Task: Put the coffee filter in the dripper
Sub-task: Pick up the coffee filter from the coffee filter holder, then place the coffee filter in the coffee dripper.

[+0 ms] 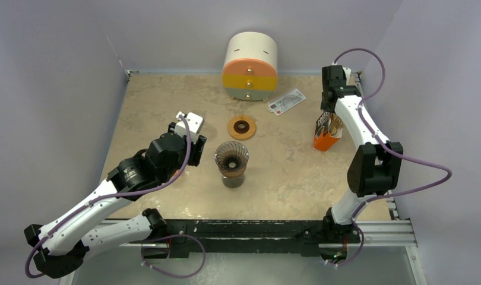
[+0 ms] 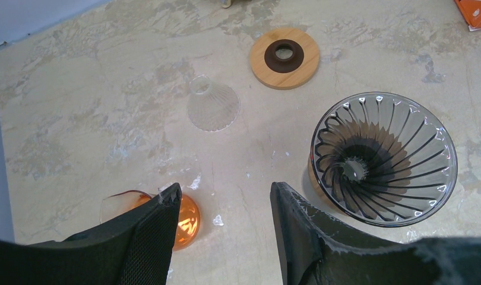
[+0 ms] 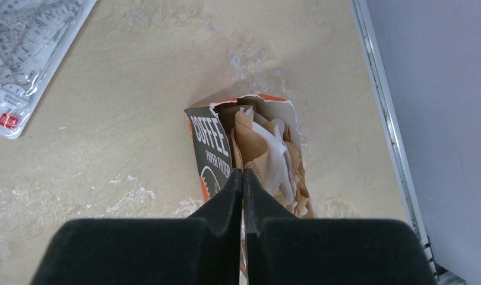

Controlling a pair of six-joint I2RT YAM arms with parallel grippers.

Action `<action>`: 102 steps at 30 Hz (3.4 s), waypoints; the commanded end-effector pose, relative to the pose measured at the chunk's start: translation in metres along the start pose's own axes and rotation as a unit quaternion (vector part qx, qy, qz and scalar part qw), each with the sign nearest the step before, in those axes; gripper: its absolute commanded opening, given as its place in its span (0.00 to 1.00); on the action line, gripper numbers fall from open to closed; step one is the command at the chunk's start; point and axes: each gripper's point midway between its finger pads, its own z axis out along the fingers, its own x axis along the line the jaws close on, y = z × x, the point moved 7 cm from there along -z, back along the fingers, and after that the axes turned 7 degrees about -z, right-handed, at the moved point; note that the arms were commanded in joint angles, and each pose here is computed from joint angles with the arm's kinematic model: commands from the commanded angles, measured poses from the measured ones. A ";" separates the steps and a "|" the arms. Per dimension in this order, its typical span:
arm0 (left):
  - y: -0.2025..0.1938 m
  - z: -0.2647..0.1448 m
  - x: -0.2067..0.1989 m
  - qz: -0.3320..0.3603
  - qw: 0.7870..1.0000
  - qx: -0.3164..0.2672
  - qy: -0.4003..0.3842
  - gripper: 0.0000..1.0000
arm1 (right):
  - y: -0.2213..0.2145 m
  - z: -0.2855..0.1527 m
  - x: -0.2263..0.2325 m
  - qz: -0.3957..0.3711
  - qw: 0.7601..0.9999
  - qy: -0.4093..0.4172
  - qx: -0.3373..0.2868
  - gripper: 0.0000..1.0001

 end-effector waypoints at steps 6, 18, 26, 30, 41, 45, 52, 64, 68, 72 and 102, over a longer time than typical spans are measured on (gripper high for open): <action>0.008 -0.001 0.001 -0.006 1.000 -0.021 0.002 0.56 | 0.039 -0.055 -0.027 0.036 0.995 -0.001 -0.088 0.00; 0.008 -0.002 0.001 -0.008 1.000 -0.022 -0.001 0.56 | 0.052 -0.098 -0.034 0.060 0.988 0.054 -0.135 0.00; 0.008 -0.002 0.001 -0.008 1.000 -0.020 -0.003 0.56 | 0.056 -0.134 -0.039 0.076 0.977 0.106 -0.168 0.00; 0.009 -0.002 -0.001 -0.012 1.000 -0.022 -0.010 0.56 | 0.053 -0.158 -0.035 0.079 0.964 0.169 -0.189 0.00; 0.041 -0.032 -0.019 -0.103 0.987 -0.051 -0.114 0.69 | 0.030 -0.244 -0.009 0.062 0.844 0.456 -0.277 0.00; 0.048 -0.041 -0.030 -0.146 0.973 -0.060 -0.170 0.70 | 0.019 -0.275 -0.003 0.055 0.776 0.551 -0.302 0.00; 0.059 -0.051 -0.058 -0.207 0.933 -0.073 -0.287 0.76 | 0.001 -0.310 -0.002 0.042 0.680 0.651 -0.335 0.00; 0.075 -0.063 -0.095 -0.278 0.838 -0.107 -0.458 0.84 | -0.020 -0.377 -0.011 0.062 0.529 0.765 -0.361 0.00; 0.087 -0.070 -0.104 -0.280 0.803 -0.134 -0.508 0.84 | -0.022 -0.398 -0.008 0.059 0.485 0.793 -0.364 0.00; 0.097 -0.077 -0.107 -0.284 0.774 -0.160 -0.542 0.85 | -0.024 -0.413 -0.002 0.057 0.451 0.814 -0.360 0.00; 0.134 -0.092 -0.123 -0.269 0.660 -0.266 -0.649 0.48 | -0.039 -0.431 0.012 0.086 0.382 0.847 -0.361 0.00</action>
